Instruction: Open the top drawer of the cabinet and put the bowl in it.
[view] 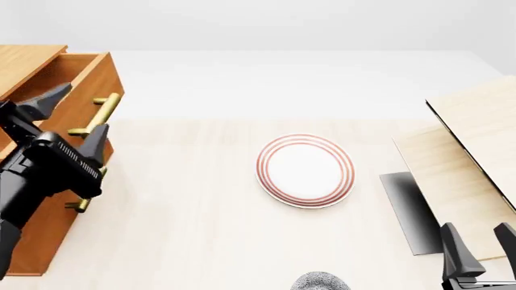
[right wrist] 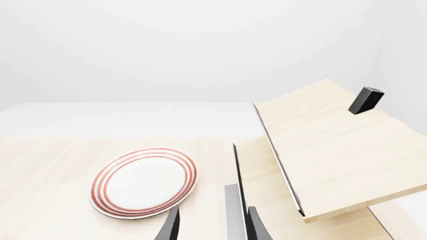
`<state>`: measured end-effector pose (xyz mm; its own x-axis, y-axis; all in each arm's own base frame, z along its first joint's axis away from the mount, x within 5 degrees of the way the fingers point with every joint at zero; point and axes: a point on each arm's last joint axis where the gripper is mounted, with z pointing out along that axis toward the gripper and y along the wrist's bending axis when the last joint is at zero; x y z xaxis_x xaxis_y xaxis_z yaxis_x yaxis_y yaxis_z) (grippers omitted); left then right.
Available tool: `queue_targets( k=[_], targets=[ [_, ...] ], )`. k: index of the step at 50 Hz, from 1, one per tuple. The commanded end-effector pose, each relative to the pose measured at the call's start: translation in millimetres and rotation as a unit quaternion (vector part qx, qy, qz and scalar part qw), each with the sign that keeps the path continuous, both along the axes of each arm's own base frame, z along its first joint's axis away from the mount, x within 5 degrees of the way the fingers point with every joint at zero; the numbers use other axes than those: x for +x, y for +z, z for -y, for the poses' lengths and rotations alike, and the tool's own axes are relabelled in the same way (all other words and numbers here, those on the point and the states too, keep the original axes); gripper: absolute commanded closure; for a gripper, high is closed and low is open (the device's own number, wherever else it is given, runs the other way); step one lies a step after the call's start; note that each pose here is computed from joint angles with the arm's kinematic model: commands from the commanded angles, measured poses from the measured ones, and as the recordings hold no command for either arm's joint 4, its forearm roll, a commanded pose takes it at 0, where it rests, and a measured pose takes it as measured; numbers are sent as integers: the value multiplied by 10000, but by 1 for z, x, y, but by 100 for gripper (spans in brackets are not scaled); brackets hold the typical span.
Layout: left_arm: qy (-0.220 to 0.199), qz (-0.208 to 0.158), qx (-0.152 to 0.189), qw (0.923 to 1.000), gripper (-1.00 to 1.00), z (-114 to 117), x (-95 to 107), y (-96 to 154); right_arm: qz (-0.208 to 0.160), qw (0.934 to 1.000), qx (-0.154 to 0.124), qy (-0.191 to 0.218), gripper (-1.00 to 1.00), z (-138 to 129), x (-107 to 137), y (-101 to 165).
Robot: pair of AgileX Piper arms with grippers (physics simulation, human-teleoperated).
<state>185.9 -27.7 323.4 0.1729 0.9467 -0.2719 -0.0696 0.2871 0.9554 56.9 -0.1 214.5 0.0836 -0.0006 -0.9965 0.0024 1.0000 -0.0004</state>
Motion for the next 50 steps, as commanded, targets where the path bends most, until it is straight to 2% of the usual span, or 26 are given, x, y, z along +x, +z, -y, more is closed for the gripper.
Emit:
queue_targets(
  k=[1, 3, 6, 7, 8, 12, 20, 24, 28, 29, 35, 37, 40, 44, 46, 47, 50],
  targets=[
    [149, -264, -979, 9947, -100, -11, -15, 38, 4, 10000, 1, 3, -100, 0, 0, 0],
    [231, -252, -1081, 9935, -100, -15, -19, 42, 5, 10000, 2, 3, -100, 0, 0, 0],
    [283, -253, -1546, 9873, -100, -19, -30, 66, 3, 10000, 1, 2, -100, 0, 0, 0],
    [283, -253, -1546, 9873, -100, -19, -30, 66, 3, 10000, 1, 2, -100, 0, 0, 0],
    [278, -341, -1800, 9827, -100, -19, -31, 73, 3, 10000, 1, 1, -100, 0, 0, 0],
    [329, -371, -1929, 9800, -100, -21, -35, 77, 5, 10000, 1, 3, -100, 0, 0, 0],
    [421, -717, -2376, 9678, -100, -23, -30, 90, 3, 10000, -1, 3, -100, 0, 0, 0],
    [402, -982, -2802, 9541, -100, -21, -22, 103, 2, 10000, 2, 1, -100, 0, 0, 0],
    [430, -1057, -2882, 9508, -100, -21, -17, 104, 4, 10000, 3, 1, -100, 0, 0, 0],
    [360, -1112, -3021, 9461, -100, -19, -15, 107, 3, 10000, 1, 3, -100, 0, 0, 0],
    [555, -1260, -3118, 9401, -100, -24, -6, 110, 2, 10000, 1, 3, -100, 0, 0, 0],
    [475, -1369, -3247, 9347, -100, -20, 0, 114, 5, 10000, 1, 3, -100, 0, 0, 0],
    [559, -1408, -3242, 9338, -100, -22, 2, 115, 2, 10000, 1, 3, -100, 0, 0, 0],
    [664, -1603, -3494, 9208, -100, -23, 11, 118, 3, 10000, 2, 0, -100, 0, 0, 0],
    [598, -1657, -3497, 9202, -100, -20, 15, 119, 3, 10000, 2, 1, -100, 0, 0, 0],
    [597, -1693, -3643, 9138, -100, -19, 17, 123, 4, 10000, 0, 4, -100, 0, 0, 0],
    [608, -1723, -3665, 9123, -100, -19, 20, 124, 3, 10000, 2, 3, -100, 0, 0, 0]
  ],
)
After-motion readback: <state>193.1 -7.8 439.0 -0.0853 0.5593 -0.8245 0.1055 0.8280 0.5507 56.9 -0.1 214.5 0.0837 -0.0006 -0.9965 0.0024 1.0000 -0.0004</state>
